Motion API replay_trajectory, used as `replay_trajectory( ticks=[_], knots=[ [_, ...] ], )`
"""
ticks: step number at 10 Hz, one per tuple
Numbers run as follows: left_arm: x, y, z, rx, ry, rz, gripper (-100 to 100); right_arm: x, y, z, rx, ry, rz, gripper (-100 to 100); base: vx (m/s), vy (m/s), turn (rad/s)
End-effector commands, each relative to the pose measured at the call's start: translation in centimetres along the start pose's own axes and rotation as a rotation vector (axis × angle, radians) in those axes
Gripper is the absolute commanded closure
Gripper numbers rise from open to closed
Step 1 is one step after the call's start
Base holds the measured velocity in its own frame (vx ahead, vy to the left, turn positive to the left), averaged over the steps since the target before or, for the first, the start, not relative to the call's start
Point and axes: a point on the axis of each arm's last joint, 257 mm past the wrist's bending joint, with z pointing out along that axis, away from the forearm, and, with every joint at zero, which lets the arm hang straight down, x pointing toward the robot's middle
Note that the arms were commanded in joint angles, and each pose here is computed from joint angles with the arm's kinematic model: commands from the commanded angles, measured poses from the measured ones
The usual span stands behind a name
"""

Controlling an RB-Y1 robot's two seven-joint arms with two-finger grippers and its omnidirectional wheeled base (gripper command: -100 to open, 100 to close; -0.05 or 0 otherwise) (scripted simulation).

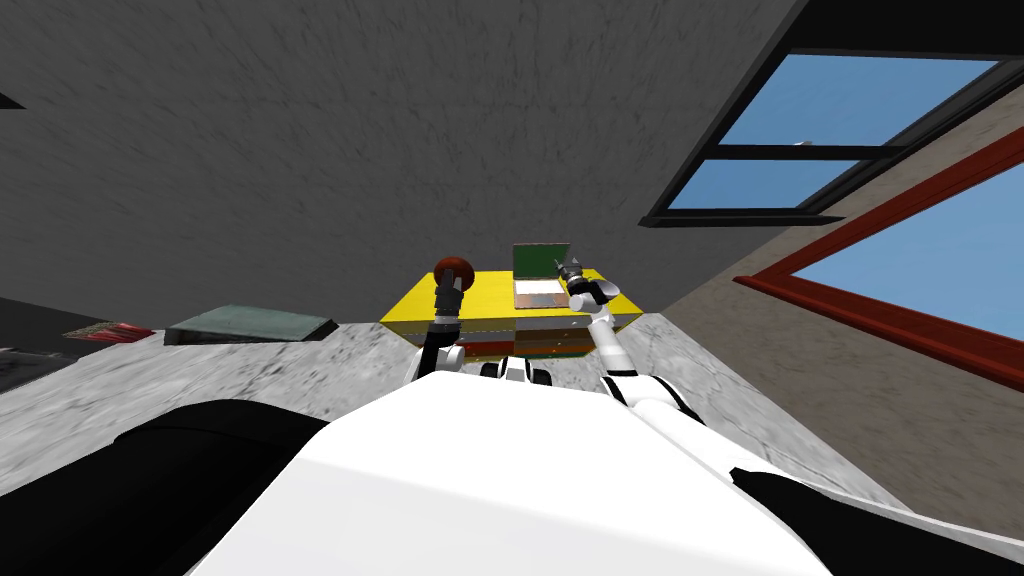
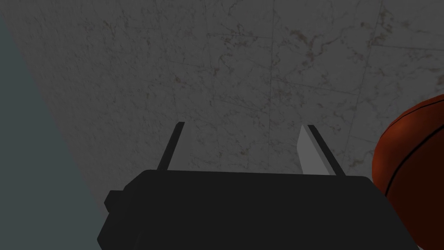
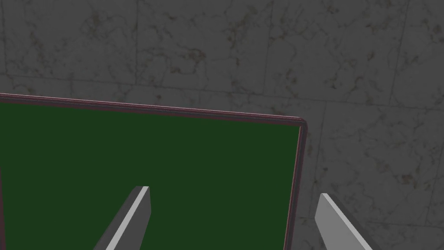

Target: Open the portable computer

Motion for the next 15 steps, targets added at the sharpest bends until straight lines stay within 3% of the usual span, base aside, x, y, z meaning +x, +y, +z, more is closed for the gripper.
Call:
replay_trajectory(
  ticks=[1,2,3,4,5,6,7,10,14,15],
  knots=[
    [0.0,0.0,0.0,0.0,0.0,0.0,0,-0.3,0.6,1.5,0.006,-0.038,0.101,-100,0.016,-0.01,-0.008],
    [0.0,0.0,0.0,0.0,0.0,0.0,0,-0.7,0.7,1.6,0.002,-0.046,0.125,-100,0.015,-0.008,-0.003],
    [0.0,0.0,0.0,0.0,0.0,0.0,0,-0.5,0.8,2.6,0.007,-0.063,0.177,-100,0.018,-0.012,-0.01],
    [0.0,0.0,0.0,0.0,0.0,0.0,0,-1.0,1.0,2.6,0.001,-0.072,0.195,-100,0.016,-0.009,0.0],
    [0.0,0.0,0.0,0.0,0.0,0.0,0,-0.8,1.2,3.6,0.003,-0.09,0.247,-100,0.019,-0.011,-0.008],
    [0.0,0.0,0.0,0.0,0.0,0.0,0,-1.2,1.3,3.5,-0.001,-0.097,0.263,-100,0.019,-0.01,-0.002],
    [0.0,0.0,0.0,0.0,0.0,0.0,0,-1.2,1.5,4.4,-0.002,-0.116,0.318,-100,0.017,-0.01,-0.009],
    [0.0,0.0,0.0,0.0,0.0,0.0,0,-1.5,1.9,5.2,-0.011,-0.142,0.394,-100,0.016,-0.008,-0.003],
    [0.0,0.0,0.0,0.0,0.0,0.0,0,-0.7,2.5,7.3,-0.023,-0.185,0.553,-100,0.018,-0.009,-0.006],
    [0.0,0.0,0.0,0.0,0.0,0.0,0,-1.2,2.8,7.3,-0.032,-0.193,0.567,-100,0.018,-0.011,0.0]
  ],
)
